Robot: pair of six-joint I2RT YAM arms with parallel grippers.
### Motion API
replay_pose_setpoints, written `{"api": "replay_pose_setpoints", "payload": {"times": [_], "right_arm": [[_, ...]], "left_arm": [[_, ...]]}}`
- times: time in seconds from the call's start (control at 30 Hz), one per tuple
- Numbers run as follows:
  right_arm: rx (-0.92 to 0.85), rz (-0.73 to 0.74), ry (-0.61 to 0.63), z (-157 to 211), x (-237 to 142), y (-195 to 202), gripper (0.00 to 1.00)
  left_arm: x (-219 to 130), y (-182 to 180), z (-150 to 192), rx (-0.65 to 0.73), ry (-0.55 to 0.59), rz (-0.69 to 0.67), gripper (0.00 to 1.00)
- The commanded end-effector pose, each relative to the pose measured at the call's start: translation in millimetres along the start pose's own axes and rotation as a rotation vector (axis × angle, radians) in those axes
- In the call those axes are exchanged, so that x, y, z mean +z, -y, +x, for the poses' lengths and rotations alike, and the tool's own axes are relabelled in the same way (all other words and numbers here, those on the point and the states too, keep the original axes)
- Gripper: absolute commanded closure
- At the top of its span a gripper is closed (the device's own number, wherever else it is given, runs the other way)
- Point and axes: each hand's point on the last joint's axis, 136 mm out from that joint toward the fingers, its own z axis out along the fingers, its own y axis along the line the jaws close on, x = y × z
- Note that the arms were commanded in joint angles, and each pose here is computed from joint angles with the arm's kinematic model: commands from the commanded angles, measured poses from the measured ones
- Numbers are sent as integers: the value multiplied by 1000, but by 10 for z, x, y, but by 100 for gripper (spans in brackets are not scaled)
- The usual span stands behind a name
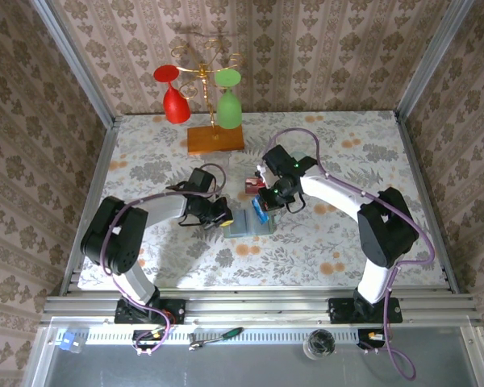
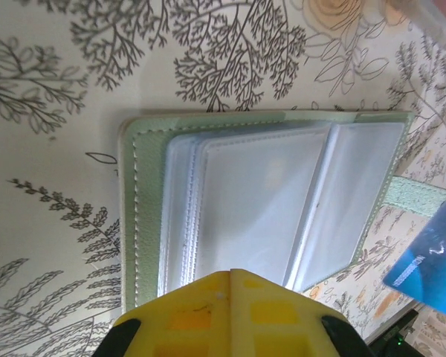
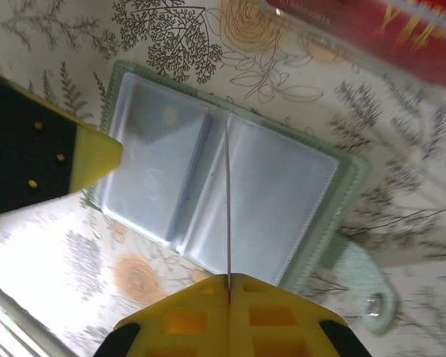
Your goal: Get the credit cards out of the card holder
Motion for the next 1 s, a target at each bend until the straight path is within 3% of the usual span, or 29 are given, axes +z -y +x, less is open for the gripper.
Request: {"api": "replay_pose_setpoints", "payload": {"times": [0.0,0.4,0.97], "right_arm": [[-257,104,-90,107,-97,215,100],[-850,190,-241,-50,-161,396,100],[-935,140,-203,-809,-310,526,100]], "left_arm": [[-127,81,-55,25,37,20,98],[-191,9,-90,15,72,16,97],[-235,-83,-122,-10,87,-2,97]]}}
